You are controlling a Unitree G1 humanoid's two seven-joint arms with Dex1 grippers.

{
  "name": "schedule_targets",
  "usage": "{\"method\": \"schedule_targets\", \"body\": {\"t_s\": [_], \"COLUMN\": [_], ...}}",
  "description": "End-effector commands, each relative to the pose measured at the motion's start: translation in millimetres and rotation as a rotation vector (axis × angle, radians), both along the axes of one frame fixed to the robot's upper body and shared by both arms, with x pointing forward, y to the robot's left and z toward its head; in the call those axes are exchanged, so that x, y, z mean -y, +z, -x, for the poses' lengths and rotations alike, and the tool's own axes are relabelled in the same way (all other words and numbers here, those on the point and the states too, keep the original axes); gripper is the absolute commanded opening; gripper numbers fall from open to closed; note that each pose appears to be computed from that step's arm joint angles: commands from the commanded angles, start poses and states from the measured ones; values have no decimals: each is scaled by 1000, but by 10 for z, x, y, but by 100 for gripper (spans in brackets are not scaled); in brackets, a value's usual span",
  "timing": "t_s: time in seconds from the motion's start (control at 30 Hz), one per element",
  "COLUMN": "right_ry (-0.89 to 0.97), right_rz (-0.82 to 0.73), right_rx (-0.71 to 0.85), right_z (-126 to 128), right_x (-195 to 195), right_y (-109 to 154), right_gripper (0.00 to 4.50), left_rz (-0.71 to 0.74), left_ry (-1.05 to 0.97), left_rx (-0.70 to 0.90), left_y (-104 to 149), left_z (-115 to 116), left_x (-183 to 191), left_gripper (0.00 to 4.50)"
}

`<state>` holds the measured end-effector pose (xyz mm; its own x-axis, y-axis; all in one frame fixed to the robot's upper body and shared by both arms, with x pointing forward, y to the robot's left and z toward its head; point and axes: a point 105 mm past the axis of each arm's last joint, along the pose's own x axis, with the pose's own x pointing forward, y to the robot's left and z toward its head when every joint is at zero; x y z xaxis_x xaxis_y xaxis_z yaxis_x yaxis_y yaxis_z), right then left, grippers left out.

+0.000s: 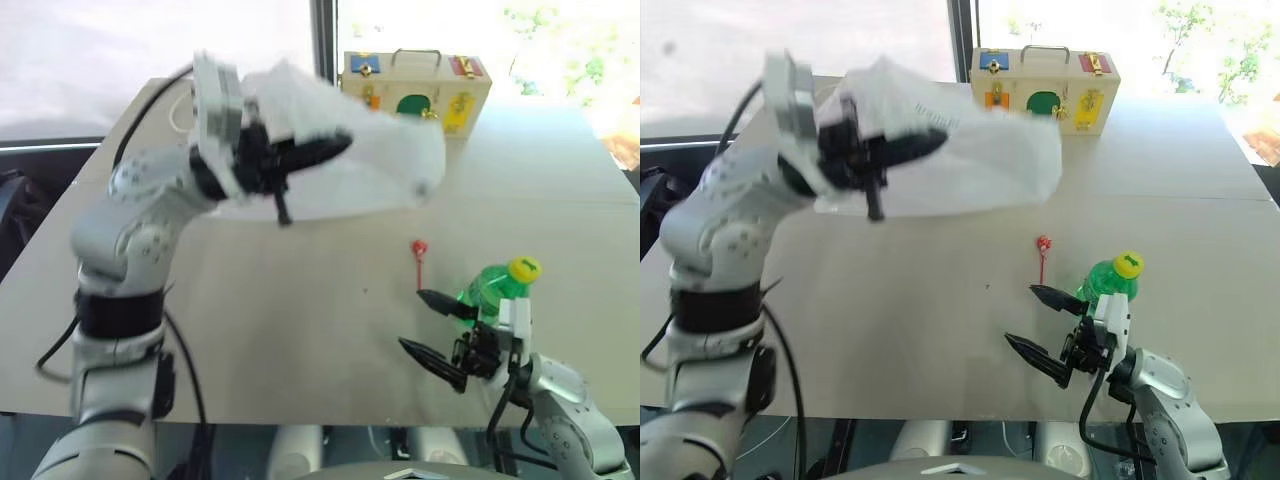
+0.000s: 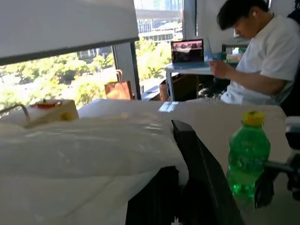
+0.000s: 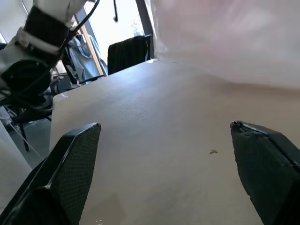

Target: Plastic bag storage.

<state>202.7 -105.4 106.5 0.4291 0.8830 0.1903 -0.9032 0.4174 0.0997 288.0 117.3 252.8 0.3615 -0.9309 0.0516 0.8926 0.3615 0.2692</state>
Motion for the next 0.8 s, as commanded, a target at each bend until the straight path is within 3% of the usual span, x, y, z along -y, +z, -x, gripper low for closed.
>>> {"method": "schedule_targets", "body": {"t_s": [0.03, 0.2, 0.3, 0.5, 0.67, 0.8], "right_ry": [25, 77, -17, -219, -376, -397], "right_rz": [-15, 62, 121, 157, 182, 190], "right_rx": [18, -92, -92, -57, -98, -140], "right_z": [101, 408, 444, 330, 158, 134], "right_x": [52, 283, 587, 966, 1140, 1146], "right_y": [116, -12, -27, 38, -4, -33], "right_gripper": [450, 450, 450, 450, 450, 450], "left_rz": [17, 165, 251, 235, 235, 225], "left_ry": [77, 183, 153, 86, 108, 103], "left_rx": [50, -36, -107, -227, -256, -271], "left_y": [-57, -320, -421, -743, -886, -980], "left_z": [101, 215, 427, 747, 748, 777], "left_x": [-27, -55, -33, -11, -68, -75], "left_gripper": [4, 4, 4, 4, 4, 4]}}
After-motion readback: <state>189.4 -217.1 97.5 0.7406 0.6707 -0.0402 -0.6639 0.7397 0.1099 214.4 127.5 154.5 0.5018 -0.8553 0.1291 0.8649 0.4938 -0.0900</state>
